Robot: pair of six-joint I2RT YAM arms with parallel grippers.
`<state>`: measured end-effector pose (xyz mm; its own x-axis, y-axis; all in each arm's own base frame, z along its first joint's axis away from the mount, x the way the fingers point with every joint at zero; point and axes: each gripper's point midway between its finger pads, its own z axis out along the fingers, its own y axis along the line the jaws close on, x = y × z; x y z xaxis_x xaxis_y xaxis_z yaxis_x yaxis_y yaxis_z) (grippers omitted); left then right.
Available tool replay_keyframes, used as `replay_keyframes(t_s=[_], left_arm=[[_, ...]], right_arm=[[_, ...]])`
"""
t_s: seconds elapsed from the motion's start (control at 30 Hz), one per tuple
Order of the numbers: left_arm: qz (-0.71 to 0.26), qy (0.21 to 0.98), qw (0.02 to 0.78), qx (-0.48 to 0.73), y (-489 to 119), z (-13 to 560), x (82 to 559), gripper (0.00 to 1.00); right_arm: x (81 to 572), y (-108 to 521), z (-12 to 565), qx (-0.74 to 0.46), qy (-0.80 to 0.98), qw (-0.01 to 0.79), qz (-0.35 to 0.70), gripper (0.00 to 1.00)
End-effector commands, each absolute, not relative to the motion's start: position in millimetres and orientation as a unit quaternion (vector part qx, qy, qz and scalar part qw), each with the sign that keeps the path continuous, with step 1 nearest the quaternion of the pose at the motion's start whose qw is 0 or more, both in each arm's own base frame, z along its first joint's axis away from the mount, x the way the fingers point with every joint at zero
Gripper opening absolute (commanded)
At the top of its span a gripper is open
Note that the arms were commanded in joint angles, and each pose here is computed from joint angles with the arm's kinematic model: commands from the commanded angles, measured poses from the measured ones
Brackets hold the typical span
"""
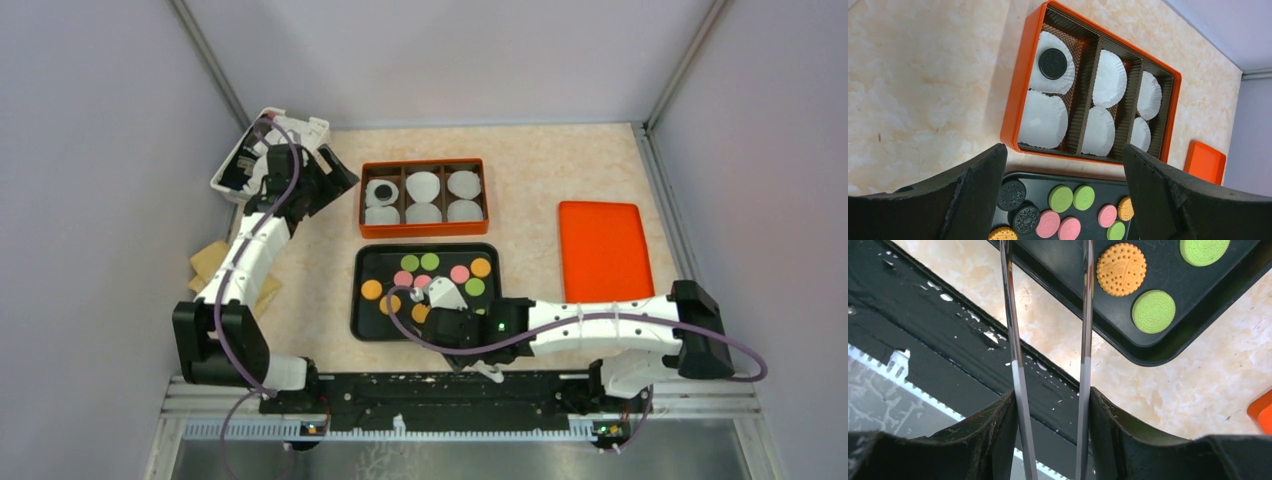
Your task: Pack the cookies
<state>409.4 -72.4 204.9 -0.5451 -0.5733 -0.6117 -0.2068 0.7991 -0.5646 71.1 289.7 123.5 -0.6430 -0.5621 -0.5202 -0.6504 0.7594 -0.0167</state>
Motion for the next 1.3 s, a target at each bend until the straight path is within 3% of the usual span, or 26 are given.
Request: replay_keyframes(t_s=[0.0, 0.27, 0.57, 0.9, 1.27], left_arm=[[-0.233, 0.829, 0.464, -0.21, -72.6, 235.2, 406.6, 0.92], [-0.236, 0.823, 0.476, -0.201, -73.0, 242.0, 403.7, 0.92], [-0.25, 0.819, 0.477, -0.198, -77.3, 244.7, 402.2, 0.92], [-0.264, 0.814, 0.482, -0.188, -82.0, 252.2, 400.9, 0.92], [-0.266, 0.815, 0.479, -0.186, -83.1, 249.9, 401.7, 0.92]], right_arm=[[76.4, 297.2, 116.3, -0.314, 0.907, 0.271, 0.072, 0.48], [90.2, 284.2, 104.9, -0.306, 0.91, 0.282, -0.008, 0.49], [85.0, 286.7, 105.1, -0.297, 0.916, 0.27, 0.004, 0.49], [96.8, 280.8, 148.7, -0.264, 0.911, 0.315, 0.01, 0.49], [88.8, 286.7, 115.4, -0.279, 0.917, 0.285, 0.002, 0.48]])
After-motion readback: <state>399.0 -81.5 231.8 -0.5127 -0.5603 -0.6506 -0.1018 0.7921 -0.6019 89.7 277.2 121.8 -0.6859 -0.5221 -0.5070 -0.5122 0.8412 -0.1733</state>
